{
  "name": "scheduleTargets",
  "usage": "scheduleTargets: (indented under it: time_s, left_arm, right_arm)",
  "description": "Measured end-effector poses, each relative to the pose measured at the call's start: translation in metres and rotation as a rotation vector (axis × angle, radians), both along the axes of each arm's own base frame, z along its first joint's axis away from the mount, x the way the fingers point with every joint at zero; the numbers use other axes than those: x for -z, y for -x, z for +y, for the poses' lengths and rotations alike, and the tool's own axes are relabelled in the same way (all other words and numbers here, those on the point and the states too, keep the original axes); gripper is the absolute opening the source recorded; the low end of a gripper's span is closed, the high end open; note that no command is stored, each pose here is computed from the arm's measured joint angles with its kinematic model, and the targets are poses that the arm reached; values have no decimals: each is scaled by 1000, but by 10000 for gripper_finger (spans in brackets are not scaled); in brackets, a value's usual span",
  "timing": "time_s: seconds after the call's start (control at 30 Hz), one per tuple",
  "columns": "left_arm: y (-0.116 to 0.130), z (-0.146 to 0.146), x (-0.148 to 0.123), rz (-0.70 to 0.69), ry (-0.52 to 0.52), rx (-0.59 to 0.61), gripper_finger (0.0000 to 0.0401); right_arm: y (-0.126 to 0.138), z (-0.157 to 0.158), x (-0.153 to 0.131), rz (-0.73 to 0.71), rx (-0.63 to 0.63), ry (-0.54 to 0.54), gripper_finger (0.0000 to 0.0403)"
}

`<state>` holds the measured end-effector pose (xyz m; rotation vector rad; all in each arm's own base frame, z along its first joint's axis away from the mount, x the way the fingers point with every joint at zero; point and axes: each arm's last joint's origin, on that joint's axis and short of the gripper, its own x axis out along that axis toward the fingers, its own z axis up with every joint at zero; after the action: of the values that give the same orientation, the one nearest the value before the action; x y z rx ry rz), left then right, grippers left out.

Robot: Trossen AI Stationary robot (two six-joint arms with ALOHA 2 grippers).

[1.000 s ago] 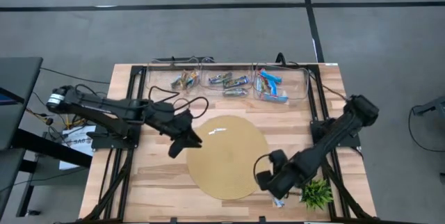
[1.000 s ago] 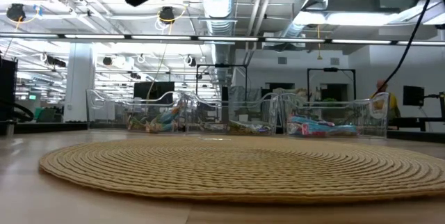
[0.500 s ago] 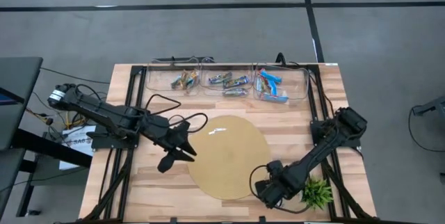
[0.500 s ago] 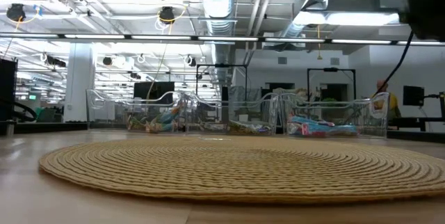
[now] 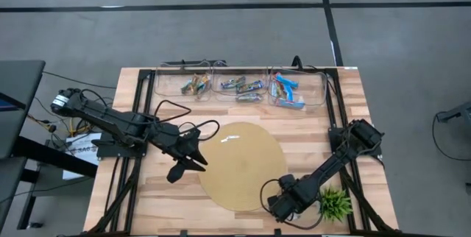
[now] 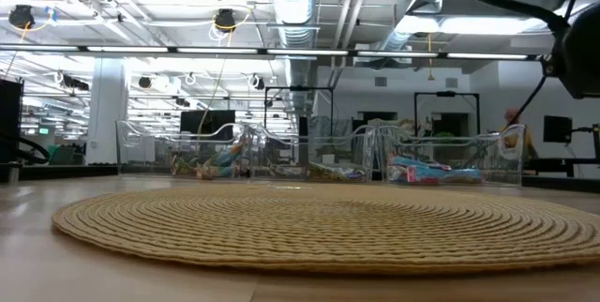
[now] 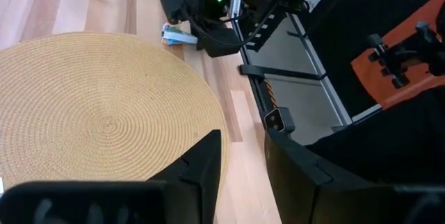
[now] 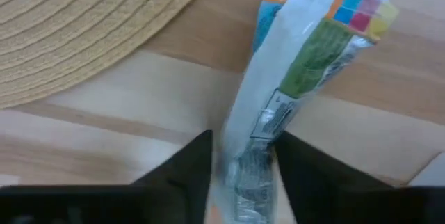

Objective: Pick and place Granola Bars by type
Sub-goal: Put the yellow granola bar into the top left transparent bin

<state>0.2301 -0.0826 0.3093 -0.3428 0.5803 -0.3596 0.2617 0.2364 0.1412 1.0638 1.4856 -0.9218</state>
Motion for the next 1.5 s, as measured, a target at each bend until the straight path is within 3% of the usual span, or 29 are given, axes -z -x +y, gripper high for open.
scheduleTargets:
  time_s: [0.2, 0.33, 0.53, 0.7, 0.9, 1.23, 1.5]
  left_arm:
    - [0, 0, 0, 18, 38, -34, 103]
    - [-2, 4, 0, 51, 101, -155, 103]
    - [-6, 15, -1, 68, 170, -274, 106]
    - [-18, 33, -2, 37, 256, -372, 125]
    - [-50, 54, 10, 24, 397, -393, 158]
    - [-72, 81, 15, -86, 447, -490, 176]
    - [-70, 100, 22, -25, 432, -581, 176]
  right_arm:
    - [-3, -1, -2, -20, 6, -8, 43]
    - [-7, -3, -17, -155, 22, 17, 10]
    - [-10, -27, -70, -440, 45, 115, 20]
    - [-26, -62, -112, -691, -117, 183, 19]
    - [-51, -108, -140, -870, -233, 281, 7]
    - [-67, -152, -150, -927, -362, 321, 17]
    - [-72, -158, -153, -973, -430, 330, 9]
